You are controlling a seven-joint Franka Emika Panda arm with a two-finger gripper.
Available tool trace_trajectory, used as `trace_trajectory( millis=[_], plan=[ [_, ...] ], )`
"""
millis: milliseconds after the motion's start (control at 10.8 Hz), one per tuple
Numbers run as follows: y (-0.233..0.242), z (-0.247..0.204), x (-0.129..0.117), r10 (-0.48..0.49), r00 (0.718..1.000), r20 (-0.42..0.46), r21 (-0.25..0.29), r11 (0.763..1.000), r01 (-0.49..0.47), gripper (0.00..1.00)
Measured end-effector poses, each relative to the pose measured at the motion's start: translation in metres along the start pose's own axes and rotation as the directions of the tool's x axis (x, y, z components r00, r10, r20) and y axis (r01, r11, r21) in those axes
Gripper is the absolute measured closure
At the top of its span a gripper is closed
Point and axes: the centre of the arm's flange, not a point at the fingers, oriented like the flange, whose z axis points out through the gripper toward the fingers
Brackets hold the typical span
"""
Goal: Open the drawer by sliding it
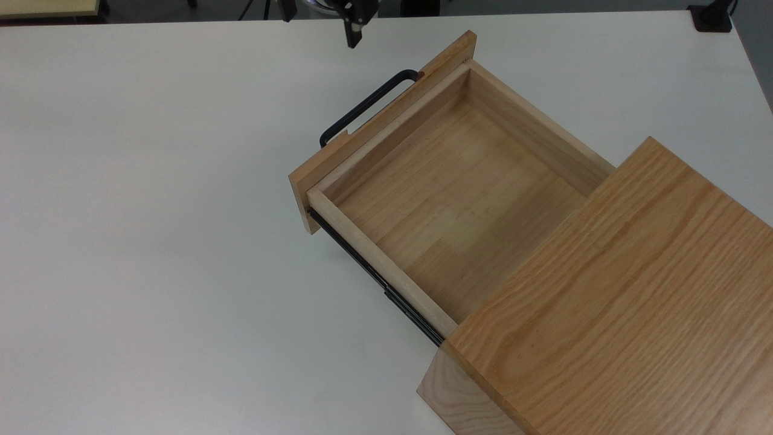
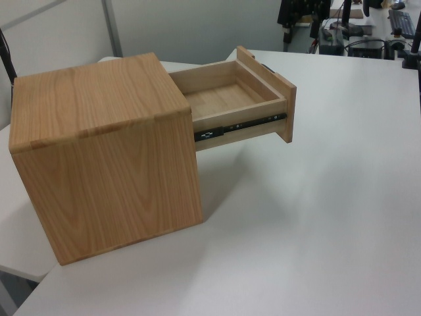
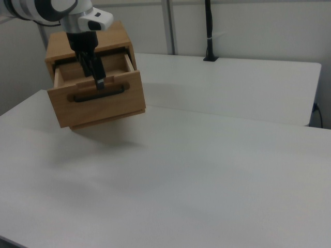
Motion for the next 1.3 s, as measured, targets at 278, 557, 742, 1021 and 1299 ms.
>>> trace_trajectory(
  millis=[278, 557, 742, 1021, 1299],
  plan=[
    [0.001, 0.000, -0.004, -0.292, 0.956, -0.012, -0.082, 0.953, 0.290, 0.00],
    [0.015, 0.000, 0.004, -0.494, 0.869, 0.008, -0.170, 0.856, 0.488, 0.00],
    [0.027, 0.000, 0.011, -0.540, 0.842, 0.023, -0.178, 0.826, 0.535, 0.00],
    [0.023, 0.001, 0.008, -0.548, 0.836, 0.027, -0.182, 0.819, 0.544, 0.00],
    [0.020, 0.003, 0.007, -0.538, 0.843, 0.026, -0.181, 0.827, 0.533, 0.00]
  ],
)
